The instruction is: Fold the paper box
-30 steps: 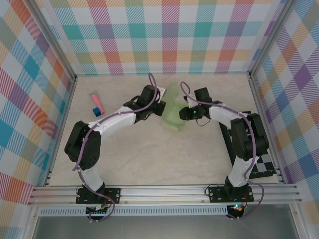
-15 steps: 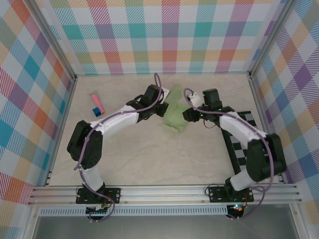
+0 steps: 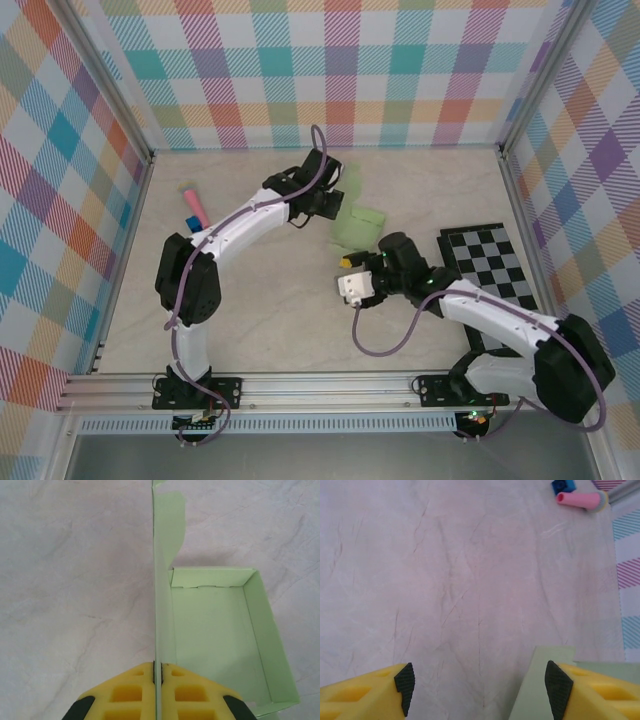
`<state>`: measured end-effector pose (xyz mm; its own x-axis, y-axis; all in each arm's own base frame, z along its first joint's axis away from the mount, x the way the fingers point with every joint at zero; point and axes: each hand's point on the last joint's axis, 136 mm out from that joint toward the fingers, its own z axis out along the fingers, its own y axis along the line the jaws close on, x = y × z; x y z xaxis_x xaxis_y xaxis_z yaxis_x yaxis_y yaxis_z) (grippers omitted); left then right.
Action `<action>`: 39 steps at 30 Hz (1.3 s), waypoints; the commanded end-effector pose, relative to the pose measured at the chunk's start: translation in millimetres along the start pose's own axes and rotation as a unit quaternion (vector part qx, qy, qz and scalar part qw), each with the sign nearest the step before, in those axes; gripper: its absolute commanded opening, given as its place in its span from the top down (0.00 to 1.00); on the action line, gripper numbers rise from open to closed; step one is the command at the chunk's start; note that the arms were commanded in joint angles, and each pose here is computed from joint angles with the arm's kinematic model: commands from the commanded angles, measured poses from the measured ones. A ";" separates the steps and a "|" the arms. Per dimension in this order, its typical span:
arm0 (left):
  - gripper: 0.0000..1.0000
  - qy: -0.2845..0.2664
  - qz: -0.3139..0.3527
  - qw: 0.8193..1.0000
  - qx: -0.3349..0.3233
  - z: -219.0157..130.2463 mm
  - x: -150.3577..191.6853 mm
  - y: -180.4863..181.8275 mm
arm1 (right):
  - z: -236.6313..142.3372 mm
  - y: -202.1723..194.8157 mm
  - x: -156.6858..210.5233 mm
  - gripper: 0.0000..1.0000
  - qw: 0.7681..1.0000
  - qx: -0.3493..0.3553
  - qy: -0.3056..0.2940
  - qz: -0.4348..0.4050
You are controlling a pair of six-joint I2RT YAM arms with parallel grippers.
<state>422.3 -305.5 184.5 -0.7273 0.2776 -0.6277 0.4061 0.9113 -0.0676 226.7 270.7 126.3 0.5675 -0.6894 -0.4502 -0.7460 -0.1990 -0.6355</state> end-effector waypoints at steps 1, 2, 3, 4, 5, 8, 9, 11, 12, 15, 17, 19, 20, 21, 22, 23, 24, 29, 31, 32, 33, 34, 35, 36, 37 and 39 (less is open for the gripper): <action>1.00 0.046 -0.044 0.998 -0.018 -5.8 15.3 6.3 | 14.0 -27.6 28.0 0.28 0.987 0.074 0.083 -0.115; 1.00 0.051 -0.049 0.997 -0.021 -6.5 16.7 6.8 | 17.9 -34.0 33.5 0.27 0.982 0.091 0.099 -0.130; 1.00 0.054 -0.052 0.997 -0.022 -8.1 16.5 7.2 | 22.1 -38.5 40.3 0.26 0.978 0.102 0.116 -0.137; 1.00 0.056 -0.054 0.997 -0.023 -8.0 17.3 7.1 | 25.3 -40.0 45.2 0.26 0.976 0.105 0.129 -0.144; 1.00 0.055 -0.057 0.997 -0.020 -9.7 16.2 6.9 | 28.4 -43.9 49.6 0.26 0.971 0.117 0.141 -0.151; 1.00 0.052 -0.059 0.997 -0.017 -12.1 14.9 6.3 | 35.5 -54.3 61.5 0.28 0.962 0.142 0.172 -0.158; 1.00 0.050 -0.059 0.997 -0.014 -13.4 14.5 5.3 | 37.7 -56.7 63.6 0.30 0.960 0.147 0.178 -0.158; 1.00 0.051 -0.058 0.997 -0.010 -14.3 14.6 3.7 | 41.7 -61.0 68.9 0.35 0.957 0.154 0.192 -0.152; 1.00 0.052 -0.058 0.997 -0.008 -14.4 14.6 3.5 | 43.3 -63.7 71.7 0.40 0.956 0.154 0.200 -0.147; 1.00 0.054 -0.053 0.997 -0.007 -14.4 16.3 3.2 | 46.9 -64.6 73.4 0.49 0.958 0.149 0.203 -0.135; 1.00 0.055 -0.050 0.997 -0.008 -13.4 18.0 4.4 | 47.9 -63.8 74.6 0.51 0.960 0.145 0.204 -0.122; 1.00 0.055 -0.047 0.997 -0.020 -12.7 18.8 8.6 | 47.1 -62.5 75.1 0.51 0.960 0.146 0.205 -0.123; 1.00 0.054 -0.047 0.997 -0.025 -12.1 18.8 11.1 | 45.7 -62.3 74.3 0.51 0.960 0.149 0.203 -0.123; 1.00 0.053 -0.047 0.997 -0.032 -11.4 18.2 13.9 | 43.9 -63.4 73.8 0.51 0.959 0.156 0.202 -0.122; 1.00 0.052 -0.045 0.997 -0.036 -9.7 18.7 15.3 | 42.7 -63.1 74.3 0.50 0.959 0.158 0.202 -0.120; 1.00 0.052 -0.045 0.997 -0.039 -8.6 18.6 16.9 | 42.1 -62.4 76.0 0.50 0.959 0.155 0.205 -0.117; 1.00 0.053 -0.046 0.997 -0.040 -6.6 18.7 17.9 | 42.3 -61.1 79.0 0.50 0.960 0.151 0.208 -0.113; 1.00 0.058 -0.042 0.997 -0.033 -3.7 20.3 16.8 | 42.9 -60.6 95.0 0.51 0.961 0.146 0.218 -0.085; 1.00 0.059 -0.037 0.997 -0.030 -4.2 20.7 15.9 | 43.8 -61.8 101.1 0.55 0.961 0.145 0.222 -0.076; 1.00 0.059 -0.036 0.997 -0.029 -4.9 20.5 15.9 | 44.1 -62.4 103.1 0.55 0.961 0.146 0.223 -0.074; 1.00 0.060 -0.034 0.997 -0.029 -4.7 21.0 16.1 | 44.2 -65.1 103.4 0.56 0.960 0.152 0.222 -0.074; 1.00 0.061 -0.033 0.997 -0.031 -4.2 21.5 16.9 | 44.5 -66.5 104.0 0.55 0.960 0.154 0.222 -0.072; 1.00 0.062 -0.031 0.997 -0.031 -3.8 22.1 17.1 | 44.5 -67.7 104.4 0.55 0.960 0.156 0.221 -0.070; 1.00 0.062 -0.029 0.997 -0.032 -3.5 22.7 17.4 | 43.5 -71.6 104.1 0.54 0.959 0.166 0.221 -0.068; 1.00 0.064 -0.028 0.997 -0.033 -3.1 23.2 18.4 | 42.5 -75.1 103.4 0.54 0.958 0.175 0.218 -0.067; 1.00 0.063 -0.030 0.997 -0.029 -2.3 22.4 17.7 | 42.7 -72.1 104.4 0.54 0.961 0.163 0.214 -0.061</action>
<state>423.1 -289.7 186.9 -0.7792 0.2097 -0.5907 0.3073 0.9492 -0.0684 346.7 240.9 88.0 0.4164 -0.9070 -0.0630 -0.4984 -0.1698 -0.8501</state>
